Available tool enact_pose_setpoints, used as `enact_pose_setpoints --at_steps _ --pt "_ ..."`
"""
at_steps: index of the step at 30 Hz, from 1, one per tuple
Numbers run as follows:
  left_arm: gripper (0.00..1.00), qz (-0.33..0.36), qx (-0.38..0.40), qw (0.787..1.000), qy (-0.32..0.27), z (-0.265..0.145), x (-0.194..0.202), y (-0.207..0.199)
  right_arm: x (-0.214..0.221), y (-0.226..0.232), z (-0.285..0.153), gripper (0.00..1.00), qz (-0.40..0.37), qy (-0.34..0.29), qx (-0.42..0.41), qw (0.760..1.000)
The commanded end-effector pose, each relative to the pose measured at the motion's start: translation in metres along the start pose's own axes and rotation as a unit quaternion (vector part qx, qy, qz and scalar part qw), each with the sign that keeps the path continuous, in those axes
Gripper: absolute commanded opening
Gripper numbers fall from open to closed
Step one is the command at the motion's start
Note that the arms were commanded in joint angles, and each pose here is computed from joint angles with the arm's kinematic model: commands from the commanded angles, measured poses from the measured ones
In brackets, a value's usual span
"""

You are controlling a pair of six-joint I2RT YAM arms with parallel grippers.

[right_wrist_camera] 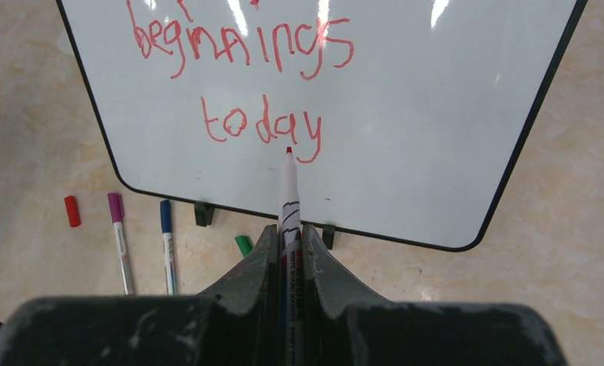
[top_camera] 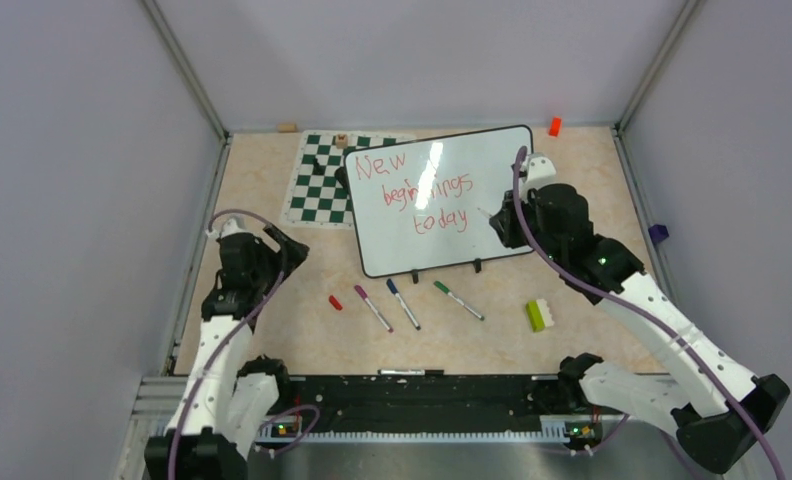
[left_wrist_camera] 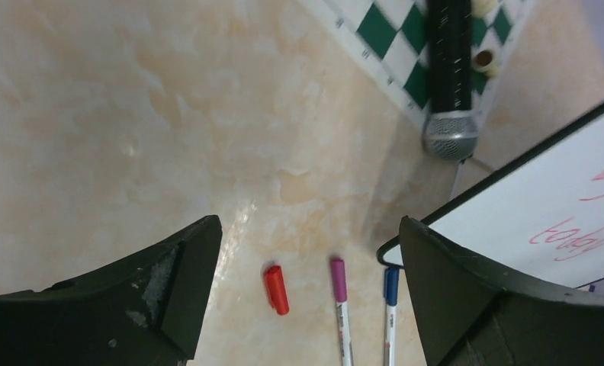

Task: Write a sentence on the whiteboard
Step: Pick up the pen cap from the center of the board.

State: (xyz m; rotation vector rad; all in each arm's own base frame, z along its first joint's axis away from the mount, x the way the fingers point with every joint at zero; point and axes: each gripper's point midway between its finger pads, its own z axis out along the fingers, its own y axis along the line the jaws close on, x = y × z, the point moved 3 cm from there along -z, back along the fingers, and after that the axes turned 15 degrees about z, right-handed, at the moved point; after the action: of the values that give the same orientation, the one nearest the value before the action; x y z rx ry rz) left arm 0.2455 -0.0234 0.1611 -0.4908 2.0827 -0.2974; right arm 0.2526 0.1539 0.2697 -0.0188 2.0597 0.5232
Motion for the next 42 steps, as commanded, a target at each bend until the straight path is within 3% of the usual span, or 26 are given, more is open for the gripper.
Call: enact_pose_setpoints --at_steps 1,10,12,15,19,24,38,40,42 --pt "0.9 -0.085 -0.024 0.985 0.145 0.008 0.042 -0.005 -0.017 -0.002 -0.014 0.0 0.005 -0.032 0.0 0.999" --pt "0.79 -0.086 -0.094 0.971 0.203 0.01 0.073 -0.018 -0.012 -0.001 -0.008 0.0 0.01 -0.025 -0.001 1.0" --pt "0.72 -0.079 -0.112 0.966 0.219 0.013 0.081 -0.017 -0.011 -0.001 -0.007 0.0 0.013 -0.023 -0.002 1.0" --pt "0.55 -0.066 -0.145 0.957 0.241 0.02 0.09 -0.013 -0.01 -0.001 -0.005 0.0 0.014 -0.021 -0.003 1.0" --pt "0.52 -0.057 -0.169 0.948 0.264 0.029 0.09 -0.016 -0.012 -0.002 -0.006 0.0 0.015 -0.026 0.001 1.0" --pt "0.57 -0.05 -0.183 0.945 0.265 0.031 0.09 -0.021 -0.012 -0.001 -0.006 0.0 0.018 -0.029 0.0 0.999" --pt "0.54 -0.051 -0.199 0.922 0.328 0.042 0.126 -0.02 -0.014 0.0 -0.005 0.0 0.024 -0.035 -0.002 0.999" --pt "0.48 -0.045 -0.205 0.918 0.337 0.043 0.132 -0.02 -0.014 0.001 -0.005 0.0 0.025 -0.036 -0.004 0.999" --pt "0.34 -0.043 -0.217 0.914 0.34 0.043 0.135 -0.017 -0.015 0.001 -0.005 0.0 0.027 -0.036 -0.005 0.999"
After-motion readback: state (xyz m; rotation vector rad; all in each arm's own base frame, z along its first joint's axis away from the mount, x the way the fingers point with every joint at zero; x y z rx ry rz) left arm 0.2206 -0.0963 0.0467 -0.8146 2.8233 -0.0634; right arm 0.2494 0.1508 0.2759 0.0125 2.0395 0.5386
